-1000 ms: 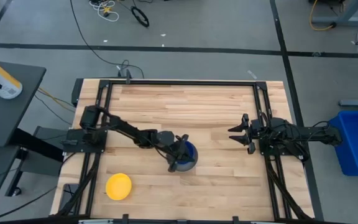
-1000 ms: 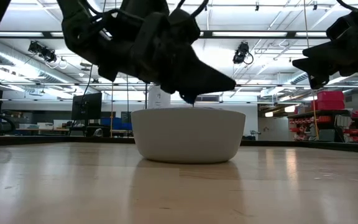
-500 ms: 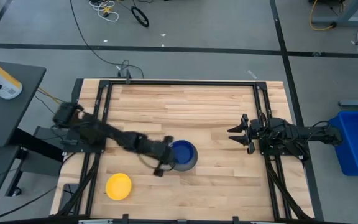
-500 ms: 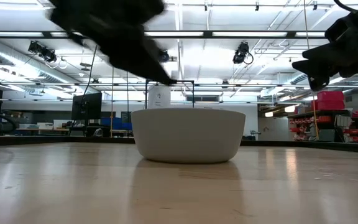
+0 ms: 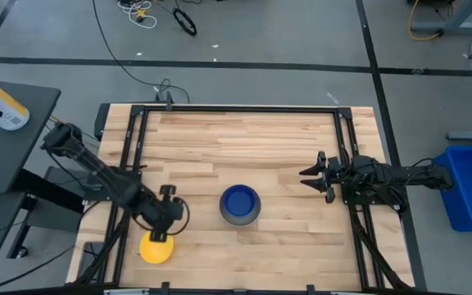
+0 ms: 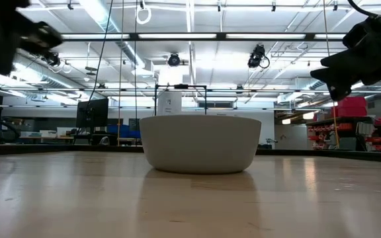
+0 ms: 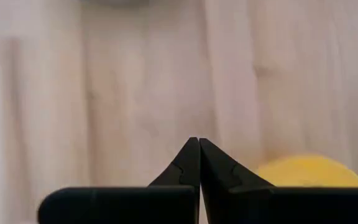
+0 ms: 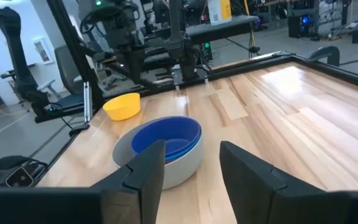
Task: Nest bowls inside each other
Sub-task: Stack the yellow bowl on the blue bowl
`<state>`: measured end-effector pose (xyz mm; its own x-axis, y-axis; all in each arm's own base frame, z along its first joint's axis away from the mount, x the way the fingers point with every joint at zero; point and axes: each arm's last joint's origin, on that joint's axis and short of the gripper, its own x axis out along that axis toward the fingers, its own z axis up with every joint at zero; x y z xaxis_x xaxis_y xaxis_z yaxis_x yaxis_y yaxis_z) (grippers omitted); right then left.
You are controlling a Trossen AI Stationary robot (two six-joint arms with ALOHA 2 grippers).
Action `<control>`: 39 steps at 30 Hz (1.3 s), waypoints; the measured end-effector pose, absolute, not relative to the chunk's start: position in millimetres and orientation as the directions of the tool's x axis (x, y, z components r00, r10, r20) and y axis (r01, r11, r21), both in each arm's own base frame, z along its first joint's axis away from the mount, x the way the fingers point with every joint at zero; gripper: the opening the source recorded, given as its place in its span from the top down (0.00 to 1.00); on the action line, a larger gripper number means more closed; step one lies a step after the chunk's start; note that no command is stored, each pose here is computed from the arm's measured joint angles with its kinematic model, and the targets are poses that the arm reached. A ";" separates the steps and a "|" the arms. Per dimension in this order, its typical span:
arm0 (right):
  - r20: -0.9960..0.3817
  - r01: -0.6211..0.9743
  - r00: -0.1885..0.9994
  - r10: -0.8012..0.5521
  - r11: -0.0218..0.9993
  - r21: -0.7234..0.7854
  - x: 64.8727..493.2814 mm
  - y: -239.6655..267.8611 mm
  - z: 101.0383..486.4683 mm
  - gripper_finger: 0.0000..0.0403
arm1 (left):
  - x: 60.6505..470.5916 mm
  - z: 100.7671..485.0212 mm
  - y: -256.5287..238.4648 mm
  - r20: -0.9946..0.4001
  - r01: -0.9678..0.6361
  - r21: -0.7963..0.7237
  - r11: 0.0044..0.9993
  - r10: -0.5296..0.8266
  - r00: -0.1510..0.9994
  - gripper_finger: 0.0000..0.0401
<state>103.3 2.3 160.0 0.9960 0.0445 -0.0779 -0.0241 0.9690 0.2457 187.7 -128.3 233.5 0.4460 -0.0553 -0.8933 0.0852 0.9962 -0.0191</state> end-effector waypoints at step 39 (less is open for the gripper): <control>-0.076 -0.098 0.989 0.123 0.956 0.277 103.9 4.6 160.3 0.59 | 143.6 165.2 -163.4 -0.913 -0.112 -0.215 0.970 -0.159 0.376 0.46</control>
<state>103.9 4.6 160.3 0.9894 0.1232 -0.0763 -0.0977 0.9558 0.2773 143.6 -163.4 165.2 0.3762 -0.1586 -0.9128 -0.1119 0.9702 -0.2147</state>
